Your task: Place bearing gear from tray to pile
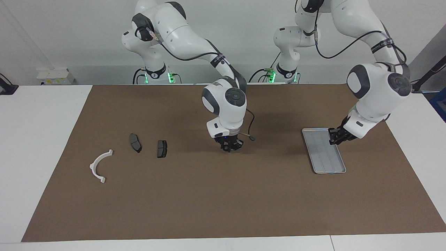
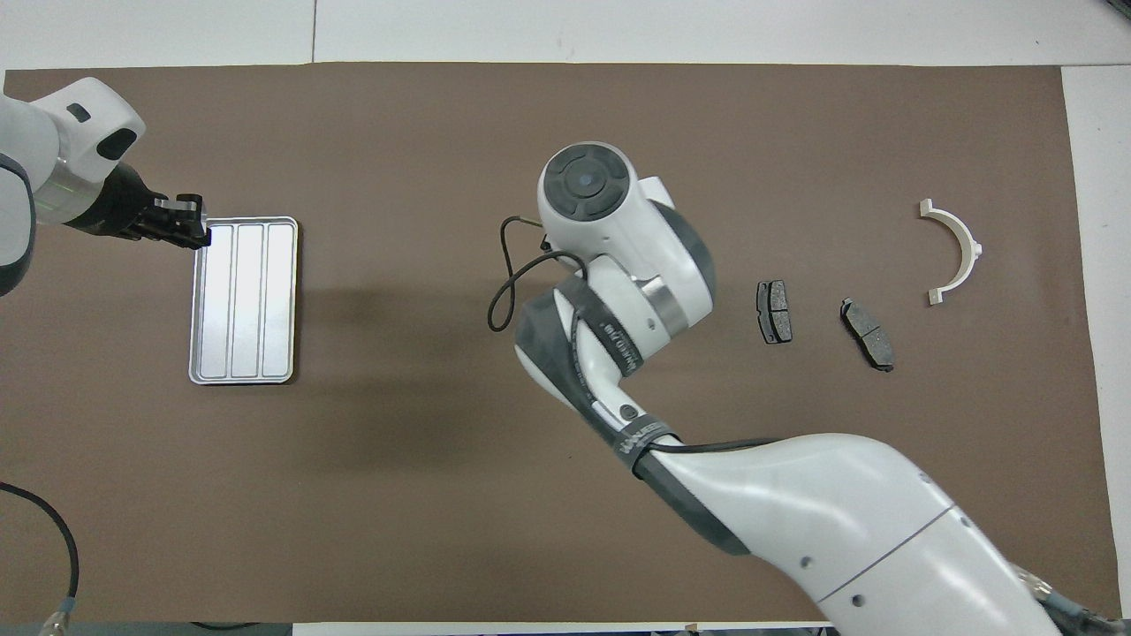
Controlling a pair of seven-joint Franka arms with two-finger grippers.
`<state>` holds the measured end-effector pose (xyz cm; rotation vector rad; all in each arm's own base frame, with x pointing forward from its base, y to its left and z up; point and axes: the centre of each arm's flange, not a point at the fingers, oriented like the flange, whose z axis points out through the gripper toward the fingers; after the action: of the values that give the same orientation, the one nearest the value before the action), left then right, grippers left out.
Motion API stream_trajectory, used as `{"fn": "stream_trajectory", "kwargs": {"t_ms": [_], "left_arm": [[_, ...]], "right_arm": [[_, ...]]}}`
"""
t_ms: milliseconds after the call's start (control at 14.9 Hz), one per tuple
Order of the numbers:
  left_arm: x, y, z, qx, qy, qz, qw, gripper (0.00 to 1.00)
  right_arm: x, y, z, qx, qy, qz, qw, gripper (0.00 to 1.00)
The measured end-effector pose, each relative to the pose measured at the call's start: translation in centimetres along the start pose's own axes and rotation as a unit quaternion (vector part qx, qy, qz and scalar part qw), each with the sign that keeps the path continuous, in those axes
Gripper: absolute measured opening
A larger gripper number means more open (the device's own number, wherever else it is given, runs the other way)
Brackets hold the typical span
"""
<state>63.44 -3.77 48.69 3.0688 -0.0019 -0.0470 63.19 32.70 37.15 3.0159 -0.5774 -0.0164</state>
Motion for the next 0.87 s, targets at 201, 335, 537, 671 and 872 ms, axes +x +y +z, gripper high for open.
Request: {"fn": "stream_trajectory", "kwargs": {"t_ms": [201, 335, 537, 671, 872], "left_arm": [[-1.6, 11.8, 0.0, 0.018, 0.011, -0.058, 0.998, 0.24], [-4.6, 21.4, 1.2, 0.021, 0.024, -0.081, 0.996, 0.24], [-9.9, 31.8, 3.8, 0.01, 0.039, -0.099, 0.994, 0.24], [-12.8, 35.7, 6.7, 0.002, 0.044, -0.106, 0.993, 0.24], [-13.8, 37.4, 11.5, 0.007, 0.038, -0.109, 0.993, 0.24]], "right_arm": [[6.6, 9.1, -3.8, 0.002, -0.022, -0.06, 0.998, 0.35], [10.2, 14.2, -4.1, 0.005, -0.027, -0.079, 0.997, 0.35], [13.4, 19.2, -2.6, 0.007, -0.03, -0.067, 0.997, 0.35], [14.7, 21.1, -0.7, 0.013, -0.019, -0.064, 0.998, 0.35], [16.2, 24.5, 4.2, 0.013, 0.003, -0.074, 0.997, 0.35]]}}
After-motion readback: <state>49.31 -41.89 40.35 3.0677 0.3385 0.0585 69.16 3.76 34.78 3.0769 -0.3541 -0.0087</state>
